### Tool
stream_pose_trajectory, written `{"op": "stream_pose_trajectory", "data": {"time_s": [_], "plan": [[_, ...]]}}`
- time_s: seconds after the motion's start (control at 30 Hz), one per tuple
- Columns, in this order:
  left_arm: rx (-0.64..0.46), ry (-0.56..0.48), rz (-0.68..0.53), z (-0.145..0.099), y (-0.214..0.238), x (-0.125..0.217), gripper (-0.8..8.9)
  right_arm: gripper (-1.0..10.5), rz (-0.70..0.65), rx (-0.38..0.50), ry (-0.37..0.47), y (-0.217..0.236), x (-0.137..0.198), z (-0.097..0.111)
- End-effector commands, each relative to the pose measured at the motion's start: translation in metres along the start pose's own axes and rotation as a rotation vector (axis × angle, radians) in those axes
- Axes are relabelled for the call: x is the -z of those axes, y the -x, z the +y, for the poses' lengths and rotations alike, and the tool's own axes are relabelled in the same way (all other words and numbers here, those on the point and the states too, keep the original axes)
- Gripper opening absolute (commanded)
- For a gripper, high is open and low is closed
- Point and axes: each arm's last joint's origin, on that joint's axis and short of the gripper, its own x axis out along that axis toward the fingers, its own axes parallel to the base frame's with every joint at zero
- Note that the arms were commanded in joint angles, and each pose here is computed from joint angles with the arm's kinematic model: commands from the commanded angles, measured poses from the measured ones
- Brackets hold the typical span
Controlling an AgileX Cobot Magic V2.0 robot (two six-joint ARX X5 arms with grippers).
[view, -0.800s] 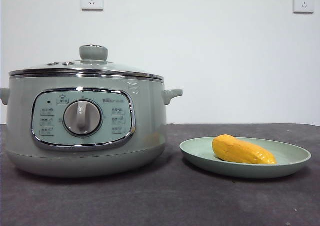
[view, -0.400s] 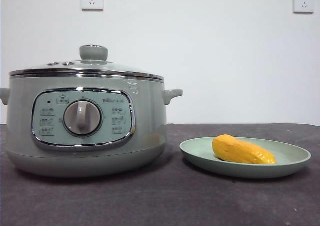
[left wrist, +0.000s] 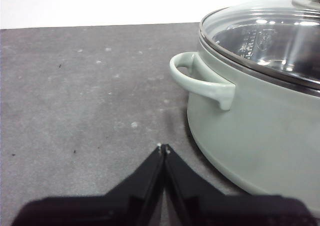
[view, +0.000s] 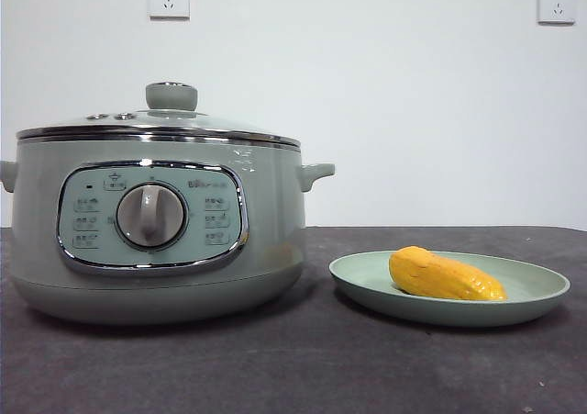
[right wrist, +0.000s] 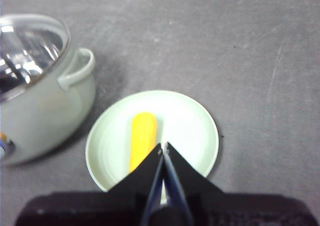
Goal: Take the corn out from the steamer,put the corn on the plate,close the lid
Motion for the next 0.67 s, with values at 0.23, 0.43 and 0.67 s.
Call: {"op": "stream_pose_trajectory", "data": {"time_s": [0.23,0.43,0.67], "plan": [[-0.003,0.006,0.008,0.000,-0.002,0.004,-0.03,0.0,-0.211,-0.019,0.163,0.003,0.022,-0.013],[-0.003,0.006,0.008,0.000,-0.002,0.004,-0.03,0.0,-0.318,0.063,0.063,-0.020,0.068,-0.030],[-0.003,0.006,0.008,0.000,-0.002,0.004,-0.03,0.0,-0.309,0.133,-0.017,-0.036,0.108,-0.039]]}}
